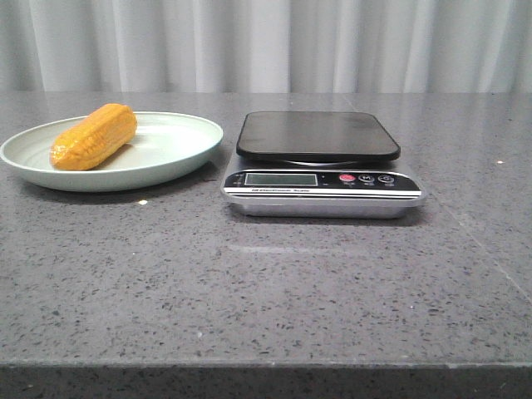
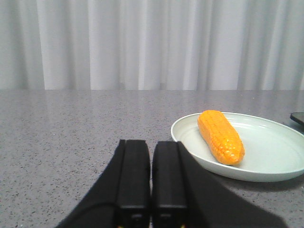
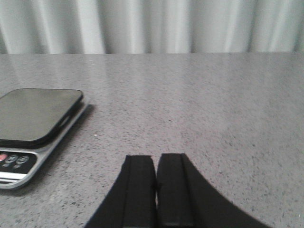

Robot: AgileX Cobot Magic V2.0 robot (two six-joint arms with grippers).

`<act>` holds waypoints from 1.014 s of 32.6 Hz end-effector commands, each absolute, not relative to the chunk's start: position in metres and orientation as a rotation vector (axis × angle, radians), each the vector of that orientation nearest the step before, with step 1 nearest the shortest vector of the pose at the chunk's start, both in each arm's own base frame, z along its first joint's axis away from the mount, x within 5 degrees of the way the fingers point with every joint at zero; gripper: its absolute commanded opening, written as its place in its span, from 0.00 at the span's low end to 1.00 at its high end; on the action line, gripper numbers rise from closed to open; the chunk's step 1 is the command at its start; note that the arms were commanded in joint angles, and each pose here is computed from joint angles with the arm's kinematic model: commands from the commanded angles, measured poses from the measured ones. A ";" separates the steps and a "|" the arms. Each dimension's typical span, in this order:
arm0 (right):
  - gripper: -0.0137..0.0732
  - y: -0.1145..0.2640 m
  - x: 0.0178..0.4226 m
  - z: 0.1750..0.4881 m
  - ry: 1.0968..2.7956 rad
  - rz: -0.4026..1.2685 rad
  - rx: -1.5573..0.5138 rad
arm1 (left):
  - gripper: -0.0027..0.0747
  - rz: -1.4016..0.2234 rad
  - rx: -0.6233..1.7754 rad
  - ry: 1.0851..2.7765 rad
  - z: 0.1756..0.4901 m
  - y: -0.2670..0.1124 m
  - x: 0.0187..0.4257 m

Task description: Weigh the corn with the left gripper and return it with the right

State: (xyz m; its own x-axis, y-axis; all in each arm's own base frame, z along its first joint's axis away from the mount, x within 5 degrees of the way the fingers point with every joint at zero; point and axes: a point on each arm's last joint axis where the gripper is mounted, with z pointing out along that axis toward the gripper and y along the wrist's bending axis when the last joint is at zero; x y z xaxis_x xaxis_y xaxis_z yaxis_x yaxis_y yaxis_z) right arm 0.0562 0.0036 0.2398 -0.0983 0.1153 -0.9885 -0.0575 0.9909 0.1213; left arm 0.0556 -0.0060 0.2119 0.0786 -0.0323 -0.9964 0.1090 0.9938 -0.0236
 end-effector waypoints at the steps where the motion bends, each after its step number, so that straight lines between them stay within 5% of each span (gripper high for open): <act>1: 0.36 0.002 0.059 0.246 1.507 0.144 0.073 | 0.20 -0.125 0.061 1.395 0.218 -0.006 0.053; 8: 0.36 0.002 0.052 0.223 1.306 0.155 0.061 | 0.20 -0.125 0.061 1.395 0.218 -0.006 0.053; 33: 0.36 0.003 0.052 0.222 1.321 0.157 0.061 | 0.20 -0.125 0.061 1.397 0.217 -0.006 0.053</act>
